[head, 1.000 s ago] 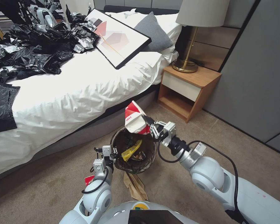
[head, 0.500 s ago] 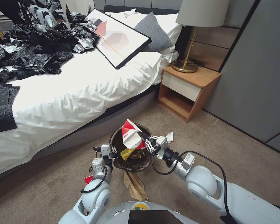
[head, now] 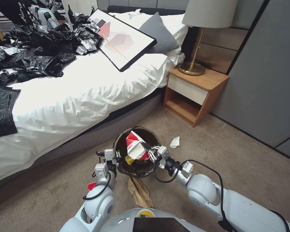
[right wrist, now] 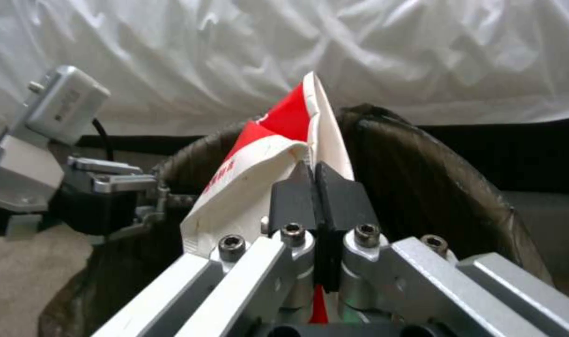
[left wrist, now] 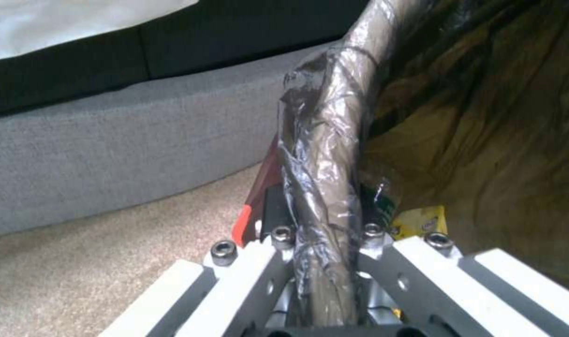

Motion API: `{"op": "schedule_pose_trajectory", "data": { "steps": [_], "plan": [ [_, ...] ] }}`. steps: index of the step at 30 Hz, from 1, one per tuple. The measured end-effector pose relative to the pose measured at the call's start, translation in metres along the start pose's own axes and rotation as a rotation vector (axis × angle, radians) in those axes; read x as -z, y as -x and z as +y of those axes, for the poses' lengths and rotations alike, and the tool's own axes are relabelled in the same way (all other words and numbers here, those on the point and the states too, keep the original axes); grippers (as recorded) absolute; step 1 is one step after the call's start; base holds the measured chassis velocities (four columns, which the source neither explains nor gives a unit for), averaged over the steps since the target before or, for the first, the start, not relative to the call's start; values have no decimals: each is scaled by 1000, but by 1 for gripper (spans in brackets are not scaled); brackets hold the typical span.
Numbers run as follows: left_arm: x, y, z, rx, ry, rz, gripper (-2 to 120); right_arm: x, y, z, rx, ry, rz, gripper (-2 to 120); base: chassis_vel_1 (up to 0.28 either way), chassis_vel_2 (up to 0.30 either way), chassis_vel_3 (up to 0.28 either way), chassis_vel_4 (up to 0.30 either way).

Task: Pick up the trash bin, then pick up the garbage from the floor and place it into the trash bin.

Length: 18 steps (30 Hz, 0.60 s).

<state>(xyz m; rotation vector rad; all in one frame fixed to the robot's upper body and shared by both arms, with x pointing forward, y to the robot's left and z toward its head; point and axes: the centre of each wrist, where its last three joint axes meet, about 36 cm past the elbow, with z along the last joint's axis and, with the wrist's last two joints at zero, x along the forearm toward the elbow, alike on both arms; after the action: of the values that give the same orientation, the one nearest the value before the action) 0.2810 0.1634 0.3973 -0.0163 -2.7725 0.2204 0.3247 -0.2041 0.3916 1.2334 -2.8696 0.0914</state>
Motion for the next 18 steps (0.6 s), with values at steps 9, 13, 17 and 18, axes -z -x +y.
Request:
{"op": "schedule_pose_trajectory", "data": {
  "steps": [9, 13, 17, 18],
  "plan": [
    [0, -1, -1, 0, -3, -1, 2, -12, 8, -3, -25, -17, 17, -2, 0, 0, 0, 0],
    [0, -1, 0, 2, -2, -2, 2, -14, 10, -5, -40, -22, 18, 14, 0, 0, 0, 0],
    [1, -1, 0, 1, -2, -2, 2, -12, 11, -4, -49, -19, 16, 25, 0, 0, 0, 0],
    [1, -1, 0, 1, -2, -2, 2, -11, 11, -3, -51, -18, 12, 30, 0, 0, 0, 0]
  ]
}}
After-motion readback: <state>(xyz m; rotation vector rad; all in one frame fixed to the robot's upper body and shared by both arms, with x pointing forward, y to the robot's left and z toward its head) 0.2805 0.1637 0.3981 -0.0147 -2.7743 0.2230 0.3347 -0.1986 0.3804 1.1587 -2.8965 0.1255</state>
